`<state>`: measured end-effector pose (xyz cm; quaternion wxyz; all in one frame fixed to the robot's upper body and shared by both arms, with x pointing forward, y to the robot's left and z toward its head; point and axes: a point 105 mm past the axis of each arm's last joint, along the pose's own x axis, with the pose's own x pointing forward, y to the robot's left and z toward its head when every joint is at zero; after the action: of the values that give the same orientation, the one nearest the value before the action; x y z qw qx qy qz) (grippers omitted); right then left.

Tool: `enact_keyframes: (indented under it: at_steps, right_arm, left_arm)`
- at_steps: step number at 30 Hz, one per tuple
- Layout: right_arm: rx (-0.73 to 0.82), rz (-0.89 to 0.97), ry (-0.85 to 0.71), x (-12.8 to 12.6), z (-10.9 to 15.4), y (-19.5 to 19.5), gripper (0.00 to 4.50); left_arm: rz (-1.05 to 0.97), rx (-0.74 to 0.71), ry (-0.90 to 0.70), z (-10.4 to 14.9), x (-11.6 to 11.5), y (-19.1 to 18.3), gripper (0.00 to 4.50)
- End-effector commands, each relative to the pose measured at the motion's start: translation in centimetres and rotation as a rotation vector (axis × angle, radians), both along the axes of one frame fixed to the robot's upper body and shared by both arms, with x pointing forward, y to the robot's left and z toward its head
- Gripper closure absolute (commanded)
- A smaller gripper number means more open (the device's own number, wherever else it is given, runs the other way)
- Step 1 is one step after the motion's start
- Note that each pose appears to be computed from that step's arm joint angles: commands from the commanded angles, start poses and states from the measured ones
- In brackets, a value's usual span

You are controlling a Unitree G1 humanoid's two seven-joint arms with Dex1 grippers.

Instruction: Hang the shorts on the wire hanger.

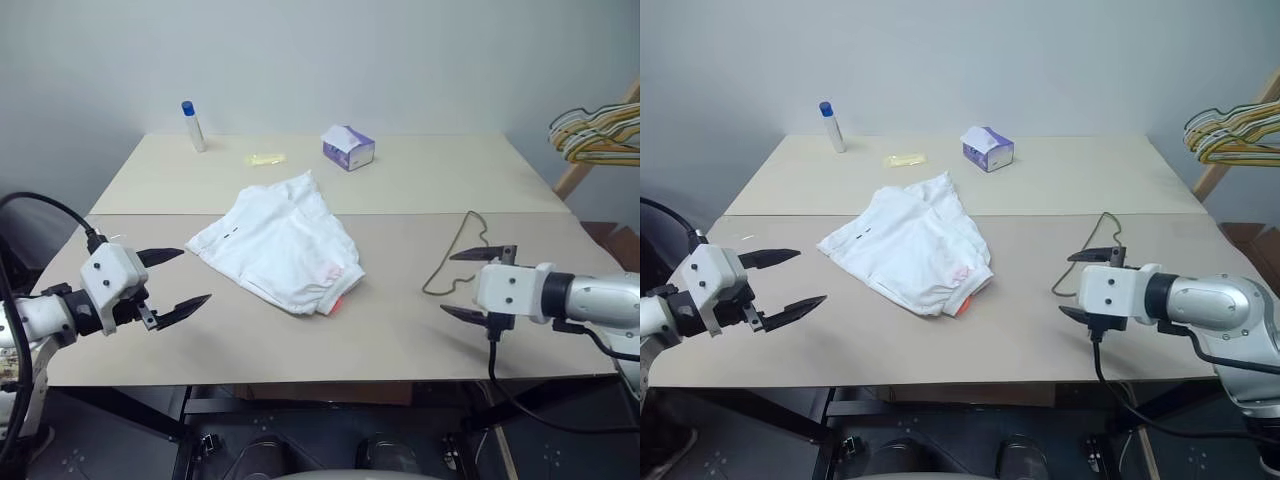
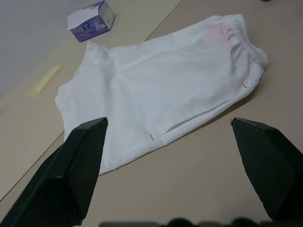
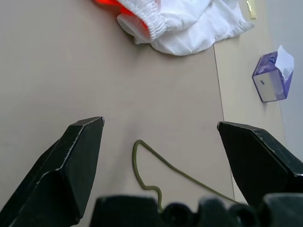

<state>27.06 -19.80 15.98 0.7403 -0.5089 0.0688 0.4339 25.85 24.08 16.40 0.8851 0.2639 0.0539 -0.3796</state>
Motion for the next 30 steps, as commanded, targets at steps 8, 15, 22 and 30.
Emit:
enact_keyframes:
  at_steps: [8,15,22,30]
  right_arm:
    - [-0.013,0.029,-0.050,0.2,1.3,0.4,0.04]
    - [0.030,0.077,-0.106,0.6,2.0,2.4,0.04]
    - [0.027,0.171,-0.021,0.6,0.2,7.4,0.04]
    - [0.046,0.254,0.092,-0.9,-2.8,15.4,0.04]
  left_arm:
    - [0.009,-0.008,-0.059,1.4,0.2,-0.3,0.00]
    - [0.000,0.019,-0.023,0.6,0.0,-0.1,0.00]
    - [-0.015,0.098,0.049,-1.3,-0.3,0.2,0.00]
    - [-0.100,0.209,0.210,-4.6,-1.9,0.3,0.00]
